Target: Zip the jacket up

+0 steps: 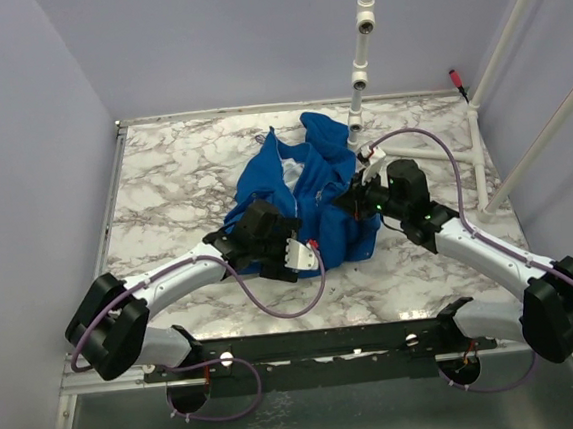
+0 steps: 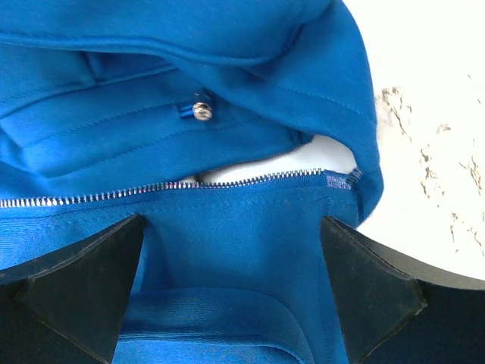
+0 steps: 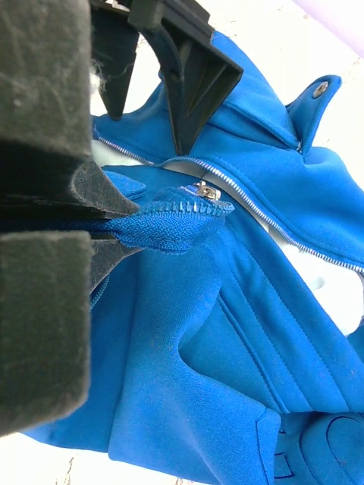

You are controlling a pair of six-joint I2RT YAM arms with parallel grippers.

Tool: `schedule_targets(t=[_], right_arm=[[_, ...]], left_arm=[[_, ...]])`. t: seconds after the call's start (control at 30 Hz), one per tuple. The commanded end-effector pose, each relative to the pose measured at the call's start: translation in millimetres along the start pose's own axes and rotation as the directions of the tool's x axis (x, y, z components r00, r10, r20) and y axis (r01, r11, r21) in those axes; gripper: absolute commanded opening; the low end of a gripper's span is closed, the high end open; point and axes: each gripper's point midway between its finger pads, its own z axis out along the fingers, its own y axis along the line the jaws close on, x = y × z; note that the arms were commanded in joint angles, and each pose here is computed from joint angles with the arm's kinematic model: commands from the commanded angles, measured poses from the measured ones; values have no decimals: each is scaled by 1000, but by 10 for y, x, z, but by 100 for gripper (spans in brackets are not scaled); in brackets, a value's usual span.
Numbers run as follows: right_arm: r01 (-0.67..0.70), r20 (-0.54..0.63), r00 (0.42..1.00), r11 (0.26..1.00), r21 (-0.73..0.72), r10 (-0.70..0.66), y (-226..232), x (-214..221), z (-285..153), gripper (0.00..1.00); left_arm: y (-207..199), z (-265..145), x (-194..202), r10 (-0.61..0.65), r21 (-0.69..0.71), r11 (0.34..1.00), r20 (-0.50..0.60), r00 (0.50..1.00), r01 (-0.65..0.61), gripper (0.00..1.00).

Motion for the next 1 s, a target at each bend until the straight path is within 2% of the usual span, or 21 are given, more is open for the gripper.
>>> schedule_targets(t=[0.0, 0.33, 0.5, 0.57, 0.67, 0.77, 0.83, 0.97], right_arm=[[-15, -12, 1000, 1000, 8, 15, -20, 68, -14, 1], [-8, 2, 1000, 1000, 20, 8, -26, 63, -122, 1], [-13, -3, 1000, 1000, 25, 14, -30, 80, -177, 1], [-24, -7, 1000, 999, 22, 24, -24, 97, -184, 1], [-40, -8, 999, 999, 15, 40, -18, 106, -175, 1], [-43, -17, 999, 999, 10, 44, -21, 120, -155, 1], [-43, -26, 999, 999, 12, 44, -33, 130, -150, 1], [-49, -26, 998, 999, 17, 49, -58, 143, -153, 1]], left_arm=[[-282, 60, 184, 44, 123, 992, -35, 998, -40, 99], [-462, 198, 430, 18, 218, 976, -114, 993, 8, 92], [-524, 218, 621, 22, 247, 969, -135, 991, 11, 81], [-521, 225, 692, 18, 252, 968, -142, 990, 19, 72], [-496, 228, 751, 20, 252, 968, -136, 991, 15, 47], [-413, 231, 737, 3, 223, 975, -126, 992, 26, 30], [-350, 218, 699, -9, 198, 980, -109, 994, 31, 23], [-262, 150, 620, -23, 156, 987, -76, 997, 34, 14]])
